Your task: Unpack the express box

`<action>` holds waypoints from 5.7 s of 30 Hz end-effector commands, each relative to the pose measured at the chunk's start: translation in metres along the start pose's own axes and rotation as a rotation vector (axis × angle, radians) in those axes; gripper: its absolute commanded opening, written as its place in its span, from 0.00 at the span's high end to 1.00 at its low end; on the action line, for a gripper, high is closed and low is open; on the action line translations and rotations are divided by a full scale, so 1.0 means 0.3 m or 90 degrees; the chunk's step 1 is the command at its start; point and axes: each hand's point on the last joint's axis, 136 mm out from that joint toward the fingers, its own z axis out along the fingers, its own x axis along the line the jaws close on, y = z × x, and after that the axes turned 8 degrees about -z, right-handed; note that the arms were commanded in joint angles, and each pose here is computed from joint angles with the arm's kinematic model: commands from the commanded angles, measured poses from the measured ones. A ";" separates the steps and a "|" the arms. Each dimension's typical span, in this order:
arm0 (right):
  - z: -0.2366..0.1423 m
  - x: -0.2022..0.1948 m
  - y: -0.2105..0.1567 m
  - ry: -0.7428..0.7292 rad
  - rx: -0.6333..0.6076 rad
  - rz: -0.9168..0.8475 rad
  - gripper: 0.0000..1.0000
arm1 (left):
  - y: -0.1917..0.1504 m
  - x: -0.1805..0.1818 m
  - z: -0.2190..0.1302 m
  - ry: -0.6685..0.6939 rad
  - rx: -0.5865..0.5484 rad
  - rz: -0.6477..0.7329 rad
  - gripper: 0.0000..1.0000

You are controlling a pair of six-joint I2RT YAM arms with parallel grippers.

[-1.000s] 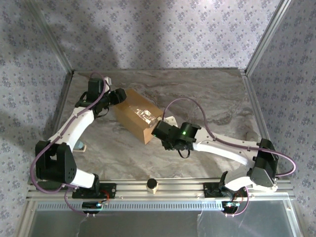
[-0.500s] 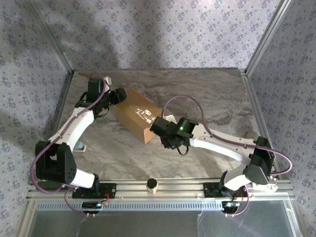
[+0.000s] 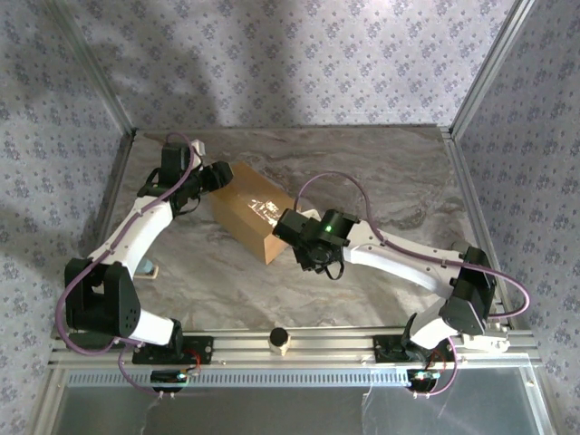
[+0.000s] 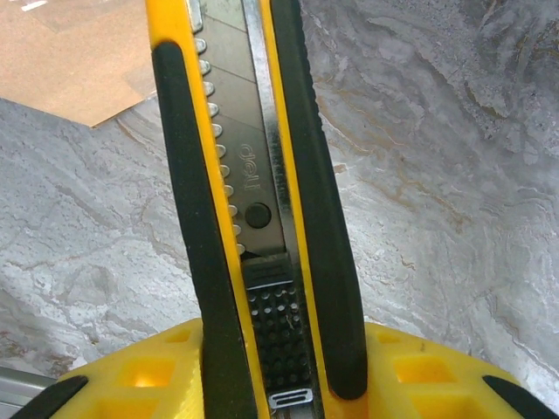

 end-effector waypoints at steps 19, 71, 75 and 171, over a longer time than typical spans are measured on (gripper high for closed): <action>-0.010 0.030 0.010 0.030 -0.005 -0.008 1.00 | 0.026 -0.027 0.109 0.032 0.075 0.034 0.36; -0.017 -0.023 0.038 0.000 -0.018 -0.033 1.00 | -0.065 -0.174 0.103 -0.073 0.080 0.072 0.39; -0.013 -0.038 0.020 -0.003 -0.018 -0.018 1.00 | -0.031 -0.189 0.091 -0.065 0.065 0.070 0.38; -0.009 0.100 0.072 0.036 -0.012 -0.060 1.00 | -0.540 -0.091 -0.135 -0.076 0.133 -0.047 0.45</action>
